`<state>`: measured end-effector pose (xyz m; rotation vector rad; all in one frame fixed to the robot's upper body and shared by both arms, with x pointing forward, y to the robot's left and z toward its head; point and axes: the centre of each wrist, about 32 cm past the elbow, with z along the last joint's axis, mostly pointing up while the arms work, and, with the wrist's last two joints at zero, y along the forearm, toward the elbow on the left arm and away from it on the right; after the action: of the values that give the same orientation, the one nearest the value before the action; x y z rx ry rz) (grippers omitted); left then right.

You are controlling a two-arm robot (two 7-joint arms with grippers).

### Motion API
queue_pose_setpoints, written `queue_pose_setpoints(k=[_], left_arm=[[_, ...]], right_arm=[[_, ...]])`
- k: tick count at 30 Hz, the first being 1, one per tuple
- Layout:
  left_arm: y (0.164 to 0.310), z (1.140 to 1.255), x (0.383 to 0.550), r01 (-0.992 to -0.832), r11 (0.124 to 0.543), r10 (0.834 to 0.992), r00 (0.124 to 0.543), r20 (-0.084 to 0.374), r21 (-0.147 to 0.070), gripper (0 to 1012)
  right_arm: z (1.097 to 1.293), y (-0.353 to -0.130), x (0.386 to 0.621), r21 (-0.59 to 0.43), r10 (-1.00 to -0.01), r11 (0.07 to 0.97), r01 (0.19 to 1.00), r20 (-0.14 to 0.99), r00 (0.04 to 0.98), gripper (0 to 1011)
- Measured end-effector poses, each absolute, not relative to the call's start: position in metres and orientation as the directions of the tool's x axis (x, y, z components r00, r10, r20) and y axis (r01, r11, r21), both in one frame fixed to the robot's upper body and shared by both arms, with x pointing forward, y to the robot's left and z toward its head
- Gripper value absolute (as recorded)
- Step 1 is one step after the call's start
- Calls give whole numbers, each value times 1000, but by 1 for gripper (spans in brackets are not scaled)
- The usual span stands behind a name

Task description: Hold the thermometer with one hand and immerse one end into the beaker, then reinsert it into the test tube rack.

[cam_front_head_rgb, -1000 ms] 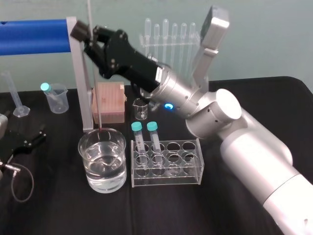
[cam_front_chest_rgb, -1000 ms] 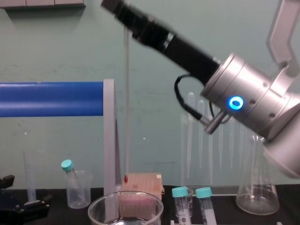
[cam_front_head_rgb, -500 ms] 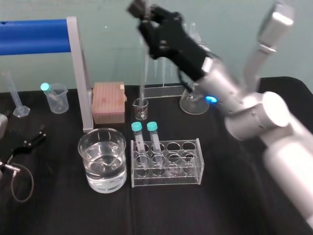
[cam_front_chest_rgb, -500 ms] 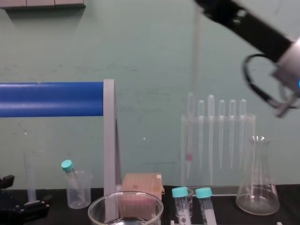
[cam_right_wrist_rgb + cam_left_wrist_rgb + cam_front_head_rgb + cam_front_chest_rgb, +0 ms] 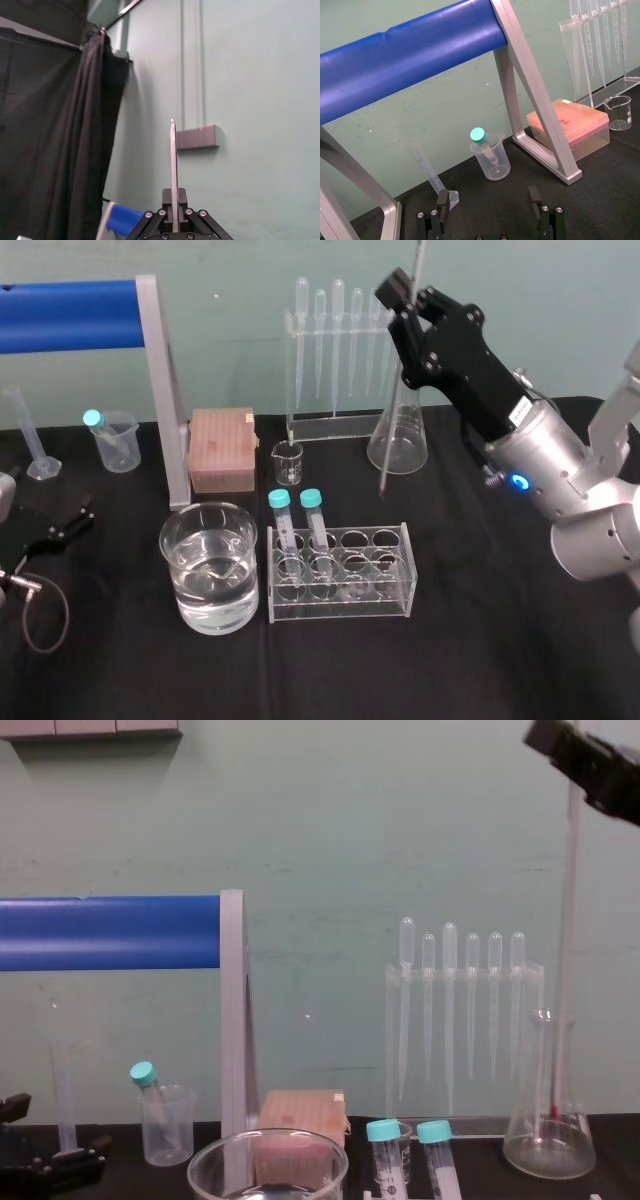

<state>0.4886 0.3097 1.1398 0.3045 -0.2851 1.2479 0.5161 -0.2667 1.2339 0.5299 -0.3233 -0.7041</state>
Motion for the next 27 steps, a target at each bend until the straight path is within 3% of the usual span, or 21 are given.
queue_pose_setpoints(k=[13, 27], left_arm=[[310, 1140, 489, -955, 287, 880, 292, 374, 70, 1008], [310, 1140, 489, -955, 287, 880, 292, 374, 70, 1008]], right_arm=[[1205, -276, 513, 498, -708, 622, 605, 28, 705, 55], [1190, -274, 522, 446, -701, 639, 627, 2, 713, 55]])
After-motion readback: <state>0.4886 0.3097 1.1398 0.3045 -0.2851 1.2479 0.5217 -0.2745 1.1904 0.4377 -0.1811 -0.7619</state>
